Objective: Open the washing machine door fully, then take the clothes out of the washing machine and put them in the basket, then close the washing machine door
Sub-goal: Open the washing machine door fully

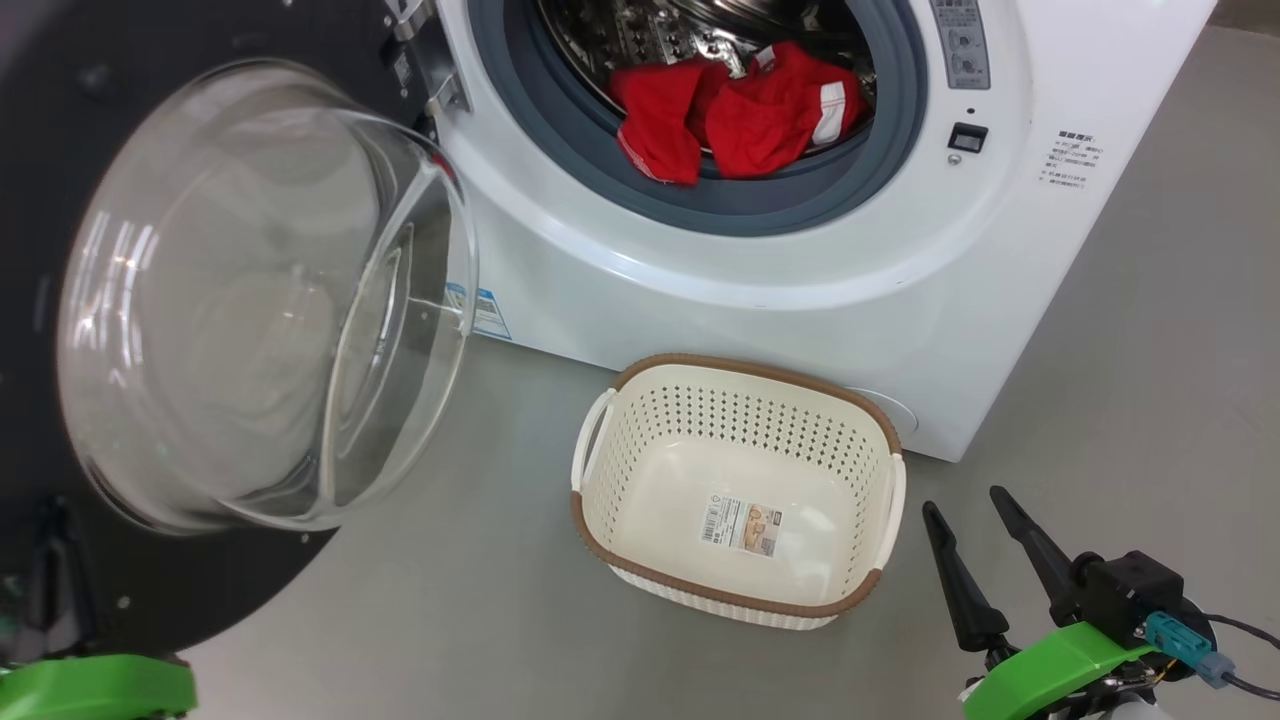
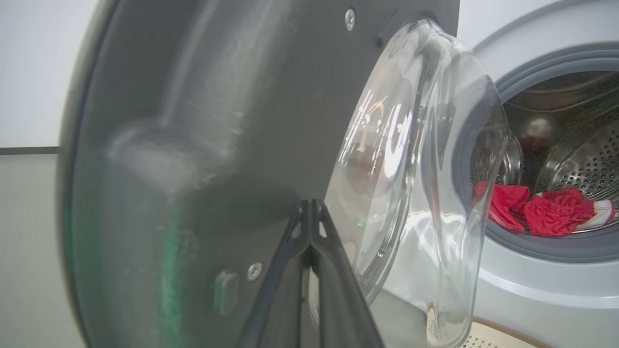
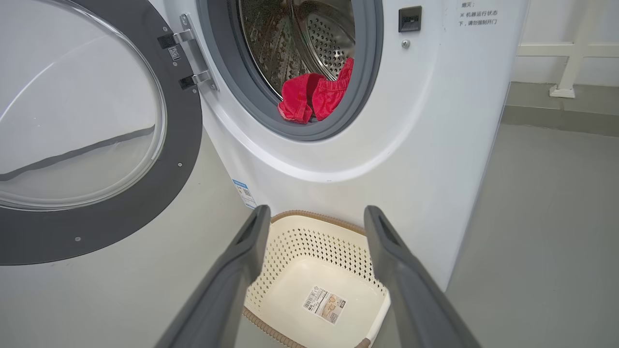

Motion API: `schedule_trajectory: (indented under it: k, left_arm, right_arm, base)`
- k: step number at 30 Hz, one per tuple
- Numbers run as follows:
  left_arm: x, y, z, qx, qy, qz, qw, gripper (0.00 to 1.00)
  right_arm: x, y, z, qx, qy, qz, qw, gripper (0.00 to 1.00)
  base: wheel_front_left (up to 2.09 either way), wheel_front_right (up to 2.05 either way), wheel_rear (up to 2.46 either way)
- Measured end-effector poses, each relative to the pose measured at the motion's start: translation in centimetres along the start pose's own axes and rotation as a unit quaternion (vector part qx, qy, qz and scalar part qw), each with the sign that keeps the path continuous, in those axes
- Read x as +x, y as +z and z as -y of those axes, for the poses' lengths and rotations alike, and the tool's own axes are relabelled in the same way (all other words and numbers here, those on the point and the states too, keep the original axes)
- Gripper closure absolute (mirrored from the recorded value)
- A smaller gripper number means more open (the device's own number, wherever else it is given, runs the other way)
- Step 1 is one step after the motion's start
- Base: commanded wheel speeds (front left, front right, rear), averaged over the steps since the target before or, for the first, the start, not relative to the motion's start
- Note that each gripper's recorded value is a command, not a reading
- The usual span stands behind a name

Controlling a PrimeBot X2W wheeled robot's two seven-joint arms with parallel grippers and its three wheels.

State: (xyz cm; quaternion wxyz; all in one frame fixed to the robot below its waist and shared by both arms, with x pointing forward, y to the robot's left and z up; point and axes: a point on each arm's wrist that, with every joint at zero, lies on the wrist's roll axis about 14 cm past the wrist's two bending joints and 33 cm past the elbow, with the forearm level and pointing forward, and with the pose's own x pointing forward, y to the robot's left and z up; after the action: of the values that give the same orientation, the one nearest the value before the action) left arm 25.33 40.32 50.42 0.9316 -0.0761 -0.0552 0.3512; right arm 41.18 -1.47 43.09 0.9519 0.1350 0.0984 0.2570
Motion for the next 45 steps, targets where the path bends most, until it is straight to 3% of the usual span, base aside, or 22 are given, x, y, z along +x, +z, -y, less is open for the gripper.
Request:
schedule_trajectory:
  k: [32,45]
  left_arm:
    - [6.9,0.9,-5.6,0.028,0.092,-0.014,0.995,1.00]
    - [7.2,0.7,-4.9,0.028,0.078,-0.019,0.996,1.00]
  right_arm:
    - [1.1,-1.0,2.2,-0.003,-0.008,-0.013,1.000,0.00]
    - [1.4,-0.1,2.1,-0.008,-0.007,-0.001,1.000,0.00]
  base:
    - [0.00,0.00,0.00]
    - [0.00,0.00,0.00]
